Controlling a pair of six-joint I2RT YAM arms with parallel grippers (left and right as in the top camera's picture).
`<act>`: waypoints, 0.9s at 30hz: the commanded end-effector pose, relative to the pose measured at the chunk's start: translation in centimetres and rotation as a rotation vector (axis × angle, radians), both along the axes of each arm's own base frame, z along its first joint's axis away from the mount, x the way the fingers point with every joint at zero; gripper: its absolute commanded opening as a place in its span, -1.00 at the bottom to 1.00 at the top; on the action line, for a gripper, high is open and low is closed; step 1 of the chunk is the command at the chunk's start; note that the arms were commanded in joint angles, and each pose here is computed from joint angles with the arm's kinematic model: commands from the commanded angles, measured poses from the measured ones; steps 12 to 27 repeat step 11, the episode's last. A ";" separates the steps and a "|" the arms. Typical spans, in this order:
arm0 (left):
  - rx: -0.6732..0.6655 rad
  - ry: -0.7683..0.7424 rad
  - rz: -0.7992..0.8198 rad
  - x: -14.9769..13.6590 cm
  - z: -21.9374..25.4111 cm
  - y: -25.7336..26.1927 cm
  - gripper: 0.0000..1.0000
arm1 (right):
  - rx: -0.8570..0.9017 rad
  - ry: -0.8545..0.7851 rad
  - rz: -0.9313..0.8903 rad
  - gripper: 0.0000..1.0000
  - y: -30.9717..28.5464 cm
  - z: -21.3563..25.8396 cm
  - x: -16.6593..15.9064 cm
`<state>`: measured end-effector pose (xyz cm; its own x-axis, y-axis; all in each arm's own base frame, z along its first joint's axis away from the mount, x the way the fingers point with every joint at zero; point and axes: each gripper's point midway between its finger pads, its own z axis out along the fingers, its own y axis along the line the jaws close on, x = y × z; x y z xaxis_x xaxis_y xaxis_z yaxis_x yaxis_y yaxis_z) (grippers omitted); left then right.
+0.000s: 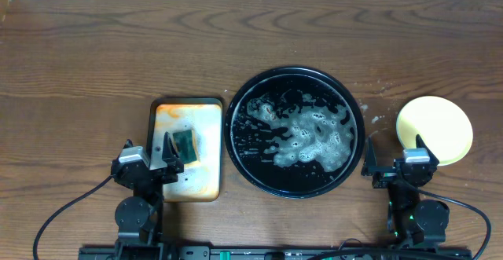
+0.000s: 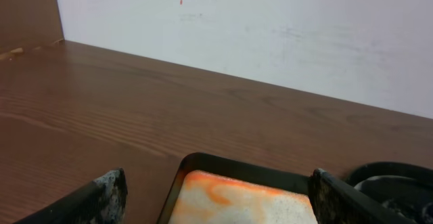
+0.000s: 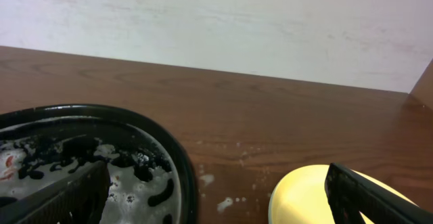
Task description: Clean dirty plates on tray and stack at the side
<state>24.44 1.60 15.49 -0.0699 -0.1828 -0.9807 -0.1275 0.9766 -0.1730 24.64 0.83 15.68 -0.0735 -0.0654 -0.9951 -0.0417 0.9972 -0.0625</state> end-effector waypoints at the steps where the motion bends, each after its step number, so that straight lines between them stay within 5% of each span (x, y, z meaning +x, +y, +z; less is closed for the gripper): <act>1: 0.021 0.058 0.016 -0.2 -1.6 0.4 0.72 | -0.012 0.002 -0.004 0.98 -0.1 -0.1 0.0; 27: 0.021 0.058 0.016 -0.2 -1.6 0.4 0.72 | -0.012 0.002 -0.004 0.99 -0.1 -0.1 0.0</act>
